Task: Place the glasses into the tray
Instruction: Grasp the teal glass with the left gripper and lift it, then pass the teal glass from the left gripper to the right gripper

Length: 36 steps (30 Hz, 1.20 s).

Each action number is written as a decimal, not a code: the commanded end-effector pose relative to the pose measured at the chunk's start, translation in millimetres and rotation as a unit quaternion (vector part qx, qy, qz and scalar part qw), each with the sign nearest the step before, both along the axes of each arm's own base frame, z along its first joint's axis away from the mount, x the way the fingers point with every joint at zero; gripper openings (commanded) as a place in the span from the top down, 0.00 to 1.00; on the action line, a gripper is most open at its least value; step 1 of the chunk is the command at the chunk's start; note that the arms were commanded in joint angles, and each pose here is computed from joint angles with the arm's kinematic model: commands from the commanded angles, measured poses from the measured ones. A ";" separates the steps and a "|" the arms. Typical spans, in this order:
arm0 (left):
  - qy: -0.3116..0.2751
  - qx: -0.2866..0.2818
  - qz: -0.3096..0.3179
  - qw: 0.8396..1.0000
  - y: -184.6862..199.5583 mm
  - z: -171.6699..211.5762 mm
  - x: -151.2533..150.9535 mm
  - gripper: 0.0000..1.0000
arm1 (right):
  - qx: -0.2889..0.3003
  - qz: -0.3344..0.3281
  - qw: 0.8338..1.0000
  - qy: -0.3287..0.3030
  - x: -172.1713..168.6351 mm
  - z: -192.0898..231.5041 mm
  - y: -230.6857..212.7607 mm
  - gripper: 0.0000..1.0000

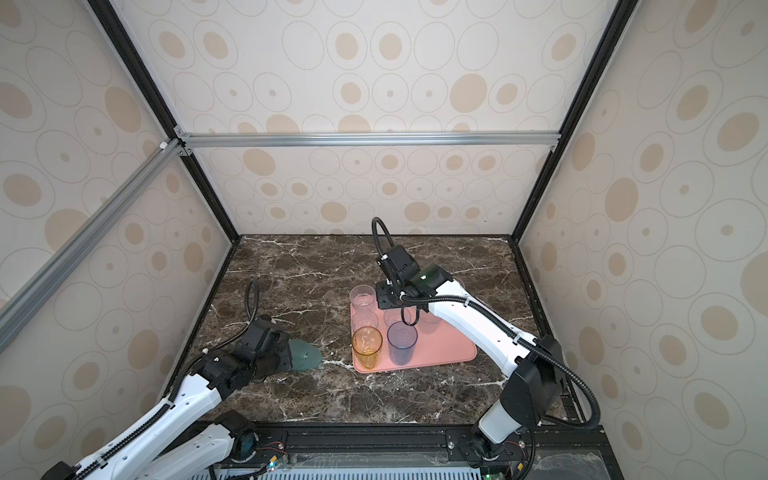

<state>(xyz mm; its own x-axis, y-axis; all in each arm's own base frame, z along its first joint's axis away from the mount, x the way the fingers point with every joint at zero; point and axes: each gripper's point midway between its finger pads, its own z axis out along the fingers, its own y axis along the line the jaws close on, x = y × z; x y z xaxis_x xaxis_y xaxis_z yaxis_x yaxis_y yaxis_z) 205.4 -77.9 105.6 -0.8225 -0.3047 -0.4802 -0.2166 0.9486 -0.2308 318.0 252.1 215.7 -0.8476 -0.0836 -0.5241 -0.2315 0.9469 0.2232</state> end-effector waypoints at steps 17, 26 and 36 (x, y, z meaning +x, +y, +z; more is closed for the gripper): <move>-0.239 -0.057 -0.040 0.969 -112.0 180.6 116.0 1.00 | 0.002 0.075 0.984 -0.161 -38.3 116.9 62.2 0.50; -0.247 -0.079 -0.056 0.964 -136.3 186.3 115.7 1.00 | -0.004 0.078 0.984 -0.158 -28.8 105.8 79.8 0.51; -0.258 -0.126 -0.068 0.955 -151.3 204.4 106.5 0.98 | -0.108 0.032 0.971 -0.210 8.3 83.0 71.8 0.65</move>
